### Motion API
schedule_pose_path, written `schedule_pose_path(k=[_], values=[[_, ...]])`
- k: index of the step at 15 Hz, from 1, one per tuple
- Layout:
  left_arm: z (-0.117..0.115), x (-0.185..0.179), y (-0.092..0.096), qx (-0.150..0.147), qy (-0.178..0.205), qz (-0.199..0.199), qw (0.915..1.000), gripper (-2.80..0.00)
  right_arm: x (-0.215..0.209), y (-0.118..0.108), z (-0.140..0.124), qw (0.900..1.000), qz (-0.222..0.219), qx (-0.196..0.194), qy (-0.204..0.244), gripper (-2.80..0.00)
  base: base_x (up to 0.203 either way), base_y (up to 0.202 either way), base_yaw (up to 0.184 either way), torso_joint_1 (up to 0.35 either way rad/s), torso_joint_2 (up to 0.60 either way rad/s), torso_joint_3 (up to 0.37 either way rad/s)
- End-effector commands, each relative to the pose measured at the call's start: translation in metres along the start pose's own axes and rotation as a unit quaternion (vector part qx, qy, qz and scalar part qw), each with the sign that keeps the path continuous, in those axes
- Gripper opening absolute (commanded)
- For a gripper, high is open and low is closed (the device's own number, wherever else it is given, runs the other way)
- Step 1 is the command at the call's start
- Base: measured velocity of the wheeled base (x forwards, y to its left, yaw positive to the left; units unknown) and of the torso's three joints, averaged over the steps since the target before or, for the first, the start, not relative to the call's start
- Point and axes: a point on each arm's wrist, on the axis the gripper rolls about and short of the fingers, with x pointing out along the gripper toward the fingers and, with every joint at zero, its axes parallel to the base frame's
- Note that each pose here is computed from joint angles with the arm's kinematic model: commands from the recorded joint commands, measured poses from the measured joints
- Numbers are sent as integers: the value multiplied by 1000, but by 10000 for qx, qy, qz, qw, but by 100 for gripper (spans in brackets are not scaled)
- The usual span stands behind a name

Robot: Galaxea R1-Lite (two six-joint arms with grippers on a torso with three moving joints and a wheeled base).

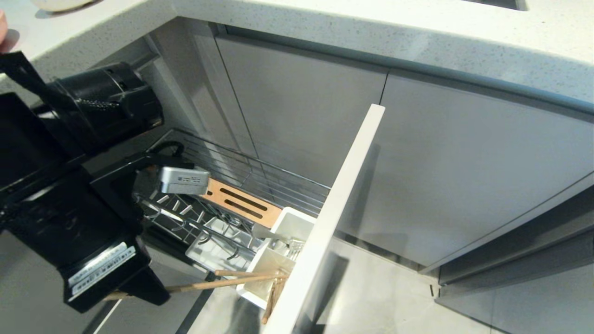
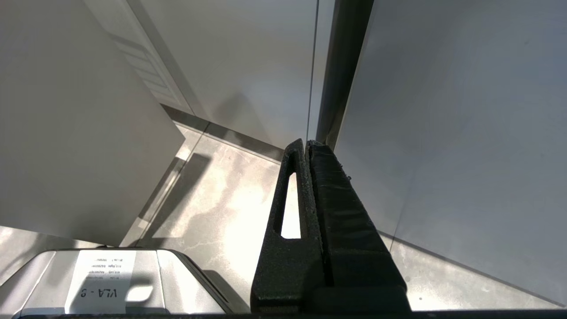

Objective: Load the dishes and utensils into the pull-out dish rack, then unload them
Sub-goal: Pick up the chopsticks and place it in the cupboard

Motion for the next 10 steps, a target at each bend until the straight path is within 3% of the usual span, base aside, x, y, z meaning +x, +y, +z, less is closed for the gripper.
schedule_pose_path(k=[1,10], values=[[7,8,1,-66,171,-108,9998,-280,0,0,0,10000,2,0,11,-280,0,0,0,0,0,0],[37,31,0,-372,487,-365,9975,-280,0,0,0,10000,2,0,11,-280,0,0,0,0,0,0]])
